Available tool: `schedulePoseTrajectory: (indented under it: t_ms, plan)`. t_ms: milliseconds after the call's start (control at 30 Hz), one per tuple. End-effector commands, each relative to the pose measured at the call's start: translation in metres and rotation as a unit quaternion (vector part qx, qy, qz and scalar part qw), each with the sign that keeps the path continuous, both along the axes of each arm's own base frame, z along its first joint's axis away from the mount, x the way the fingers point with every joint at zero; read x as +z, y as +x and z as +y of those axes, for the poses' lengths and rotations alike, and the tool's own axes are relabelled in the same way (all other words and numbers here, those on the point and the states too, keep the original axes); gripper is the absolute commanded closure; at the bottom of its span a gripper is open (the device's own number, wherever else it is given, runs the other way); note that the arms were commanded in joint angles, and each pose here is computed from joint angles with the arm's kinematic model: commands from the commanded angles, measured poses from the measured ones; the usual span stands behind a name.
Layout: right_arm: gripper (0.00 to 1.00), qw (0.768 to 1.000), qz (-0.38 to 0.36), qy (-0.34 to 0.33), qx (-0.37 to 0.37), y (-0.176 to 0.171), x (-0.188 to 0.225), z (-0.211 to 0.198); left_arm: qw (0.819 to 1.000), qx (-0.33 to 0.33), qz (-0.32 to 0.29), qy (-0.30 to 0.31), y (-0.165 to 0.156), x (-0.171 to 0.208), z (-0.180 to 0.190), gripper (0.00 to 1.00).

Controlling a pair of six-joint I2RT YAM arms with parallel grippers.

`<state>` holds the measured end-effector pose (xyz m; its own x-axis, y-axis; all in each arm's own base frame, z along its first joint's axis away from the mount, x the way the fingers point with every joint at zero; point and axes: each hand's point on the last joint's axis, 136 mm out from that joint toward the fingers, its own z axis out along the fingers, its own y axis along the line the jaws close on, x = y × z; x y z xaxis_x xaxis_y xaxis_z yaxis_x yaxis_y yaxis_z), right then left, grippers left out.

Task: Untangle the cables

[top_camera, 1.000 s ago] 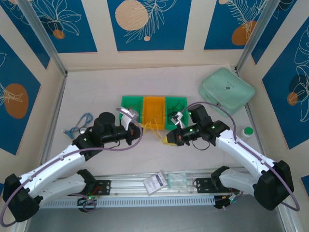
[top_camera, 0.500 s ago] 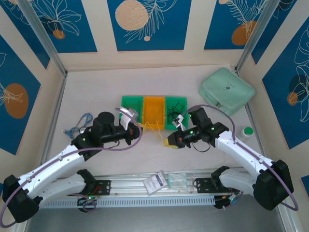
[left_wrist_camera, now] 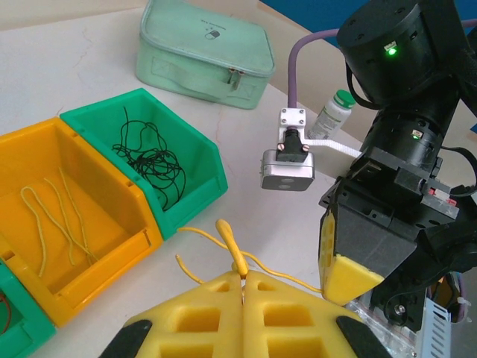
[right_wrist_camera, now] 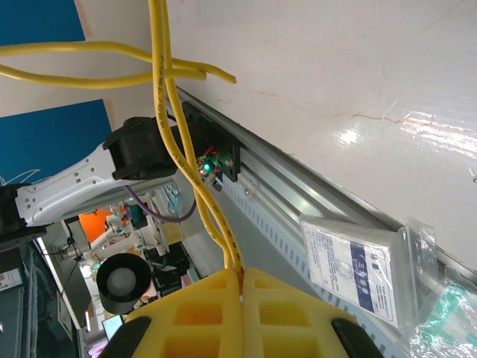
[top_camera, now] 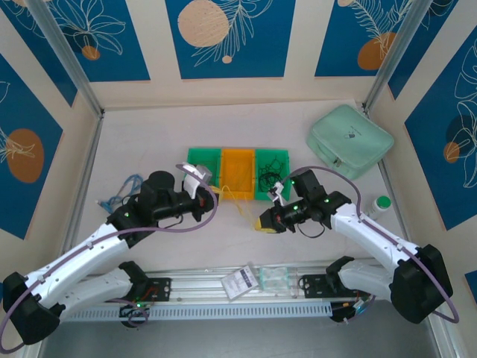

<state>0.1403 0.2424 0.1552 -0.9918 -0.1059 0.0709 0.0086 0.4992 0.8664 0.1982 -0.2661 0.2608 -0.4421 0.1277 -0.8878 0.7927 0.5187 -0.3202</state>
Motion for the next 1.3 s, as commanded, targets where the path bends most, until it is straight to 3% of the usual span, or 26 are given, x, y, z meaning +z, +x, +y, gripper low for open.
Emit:
schedulePoseTrajectory:
  t_ms: [0,700,867,1033,1267]
  plan:
    - [1.0,1.0,0.011,-0.009,0.005,-0.004,-0.01,-0.003,1.0,-0.001,-0.027,-0.003,0.0,0.018,0.0,0.94]
    - [1.0,0.998,0.046,-0.04,0.017,-0.019,-0.038,-0.005,0.999,0.015,-0.047,0.014,0.007,0.026,0.005,0.93]
    - [1.0,0.996,-0.009,-0.087,-0.009,-0.012,-0.018,-0.022,0.997,0.033,-0.039,0.055,0.013,0.015,0.011,0.93]
    - [1.0,0.98,-0.092,-0.161,-0.074,0.004,0.012,-0.058,0.994,0.035,-0.007,0.103,0.021,0.0,0.008,0.93]
    - [1.0,0.961,-0.168,-0.173,-0.139,0.018,0.045,-0.081,0.982,0.027,0.042,0.182,0.044,-0.022,-0.007,0.93]
